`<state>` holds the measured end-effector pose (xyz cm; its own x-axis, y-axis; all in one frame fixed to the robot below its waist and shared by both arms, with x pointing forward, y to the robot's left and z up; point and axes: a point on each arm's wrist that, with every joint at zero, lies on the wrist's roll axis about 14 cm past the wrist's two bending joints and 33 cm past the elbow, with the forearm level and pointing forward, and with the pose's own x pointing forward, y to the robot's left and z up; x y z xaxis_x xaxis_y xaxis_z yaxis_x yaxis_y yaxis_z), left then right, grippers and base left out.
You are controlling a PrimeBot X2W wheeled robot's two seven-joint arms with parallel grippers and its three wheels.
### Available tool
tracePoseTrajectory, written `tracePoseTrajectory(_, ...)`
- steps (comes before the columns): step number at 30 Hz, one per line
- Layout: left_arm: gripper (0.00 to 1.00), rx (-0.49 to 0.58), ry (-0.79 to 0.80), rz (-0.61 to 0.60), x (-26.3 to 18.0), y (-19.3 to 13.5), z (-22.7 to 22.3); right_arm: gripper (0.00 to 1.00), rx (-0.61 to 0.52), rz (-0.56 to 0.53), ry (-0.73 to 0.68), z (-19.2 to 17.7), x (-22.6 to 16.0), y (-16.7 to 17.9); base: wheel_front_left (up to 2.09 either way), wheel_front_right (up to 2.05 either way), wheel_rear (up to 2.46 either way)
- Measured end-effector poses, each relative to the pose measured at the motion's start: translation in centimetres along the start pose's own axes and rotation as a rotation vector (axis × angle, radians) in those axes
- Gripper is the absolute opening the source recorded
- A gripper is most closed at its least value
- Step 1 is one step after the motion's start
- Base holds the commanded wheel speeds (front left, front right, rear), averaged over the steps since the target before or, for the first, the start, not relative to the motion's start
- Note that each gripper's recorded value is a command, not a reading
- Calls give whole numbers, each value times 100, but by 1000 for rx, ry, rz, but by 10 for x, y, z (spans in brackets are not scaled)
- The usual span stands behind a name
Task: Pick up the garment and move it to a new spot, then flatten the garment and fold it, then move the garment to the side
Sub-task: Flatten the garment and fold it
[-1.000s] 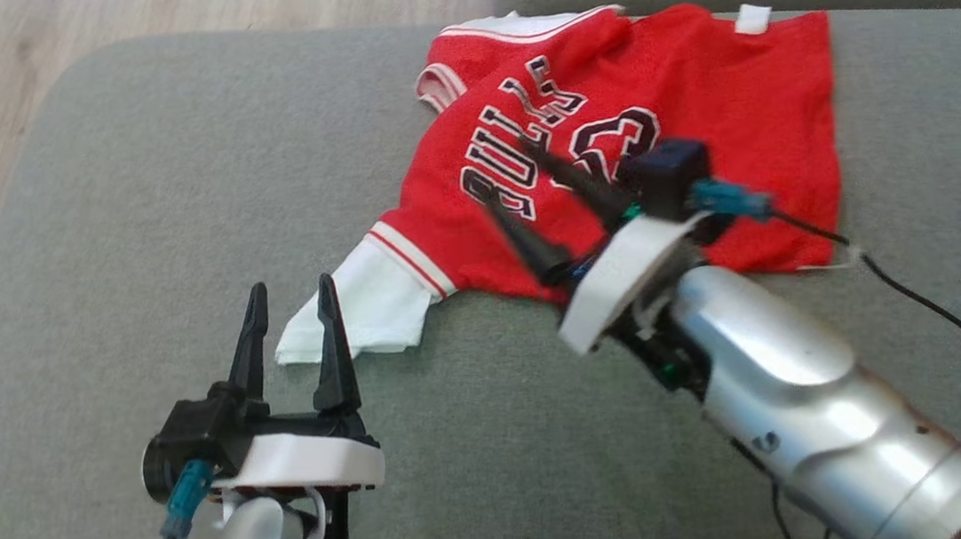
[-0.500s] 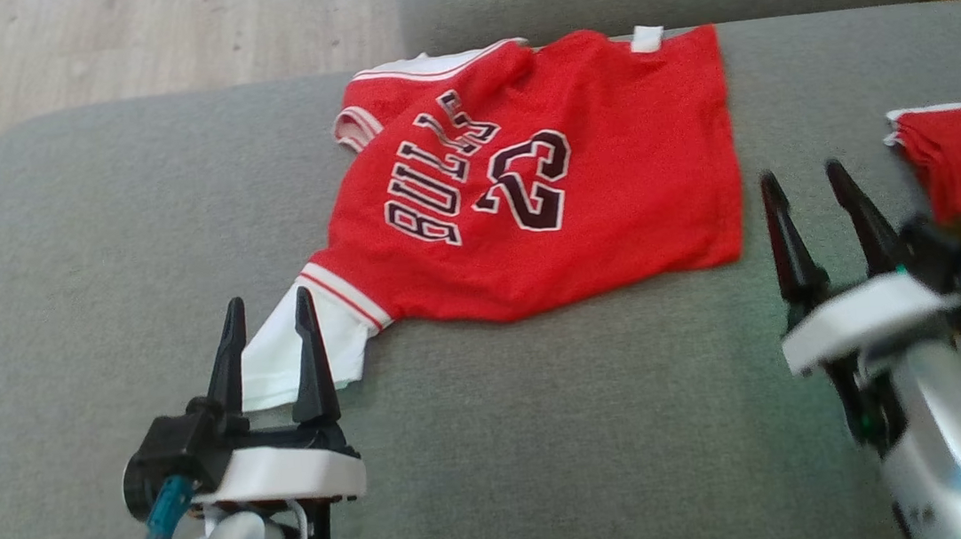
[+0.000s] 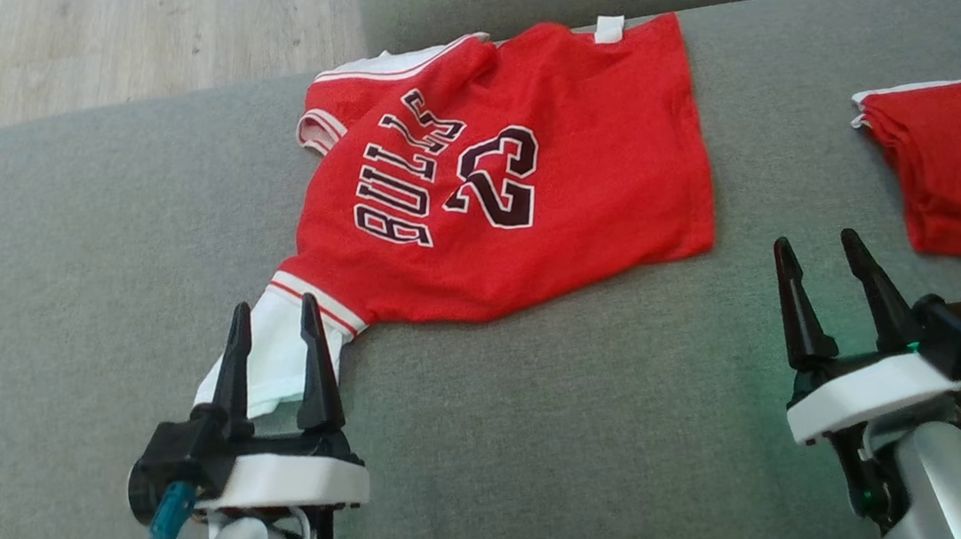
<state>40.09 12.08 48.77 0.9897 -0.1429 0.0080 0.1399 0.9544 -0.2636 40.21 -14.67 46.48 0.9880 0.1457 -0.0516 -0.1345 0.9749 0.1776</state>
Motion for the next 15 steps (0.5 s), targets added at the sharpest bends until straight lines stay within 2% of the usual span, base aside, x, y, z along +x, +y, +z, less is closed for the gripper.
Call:
tracePoseTrajectory(6,100,0,18,12,-4,6,-6,100,-2,44,74,-12,18,14,0,0,0)
tracePoseTrajectory(15,100,-7,34,59,-6,20,-10,100,49,37,339,-68,47,17,0,0,0)
